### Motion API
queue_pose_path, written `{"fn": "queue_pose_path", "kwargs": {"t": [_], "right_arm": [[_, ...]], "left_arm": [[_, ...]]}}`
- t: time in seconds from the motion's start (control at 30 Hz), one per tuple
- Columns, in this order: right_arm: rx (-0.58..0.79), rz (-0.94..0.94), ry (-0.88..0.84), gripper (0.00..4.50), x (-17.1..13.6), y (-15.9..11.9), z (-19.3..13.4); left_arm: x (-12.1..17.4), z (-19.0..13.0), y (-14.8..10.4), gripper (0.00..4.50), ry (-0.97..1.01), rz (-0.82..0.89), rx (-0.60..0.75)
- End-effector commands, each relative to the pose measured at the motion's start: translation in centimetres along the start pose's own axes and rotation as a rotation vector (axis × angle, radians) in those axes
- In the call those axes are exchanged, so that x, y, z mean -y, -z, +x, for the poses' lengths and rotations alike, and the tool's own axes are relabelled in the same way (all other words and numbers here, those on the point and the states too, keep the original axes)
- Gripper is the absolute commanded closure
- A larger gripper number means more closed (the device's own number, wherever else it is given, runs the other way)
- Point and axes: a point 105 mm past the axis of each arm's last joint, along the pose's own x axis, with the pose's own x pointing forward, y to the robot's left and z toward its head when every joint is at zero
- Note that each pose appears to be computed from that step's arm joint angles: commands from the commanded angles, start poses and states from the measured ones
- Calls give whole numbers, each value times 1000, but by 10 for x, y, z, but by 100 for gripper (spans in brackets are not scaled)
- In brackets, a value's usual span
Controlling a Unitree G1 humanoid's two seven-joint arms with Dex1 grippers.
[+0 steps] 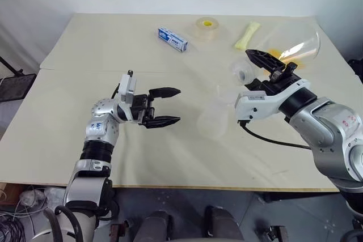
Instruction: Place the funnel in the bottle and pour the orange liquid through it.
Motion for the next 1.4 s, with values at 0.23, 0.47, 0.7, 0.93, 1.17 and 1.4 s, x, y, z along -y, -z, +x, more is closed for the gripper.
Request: {"fn": "queue_pose_path", "kwargs": {"t": [0.23, 0.47, 0.7, 0.93, 1.17, 1.4], "right_arm": [[17, -131, 32, 206, 8, 7, 0], [22, -186, 24, 206, 5, 13, 2], [33, -223, 34, 206, 8, 14, 4], [44, -237, 36, 206, 9, 13, 5], [74, -266, 29, 206, 8, 11, 7], [87, -288, 24, 206, 8, 11, 9]], "left_arm": [[-4, 5, -15, 0, 26, 44, 29], [-7, 6, -16, 0, 18, 45, 33], [-8, 6, -17, 0, 12, 48, 36], [-8, 7, -17, 0, 12, 48, 37], [-9, 9, -17, 0, 13, 49, 43], [-9, 10, -16, 0, 15, 49, 45]]}}
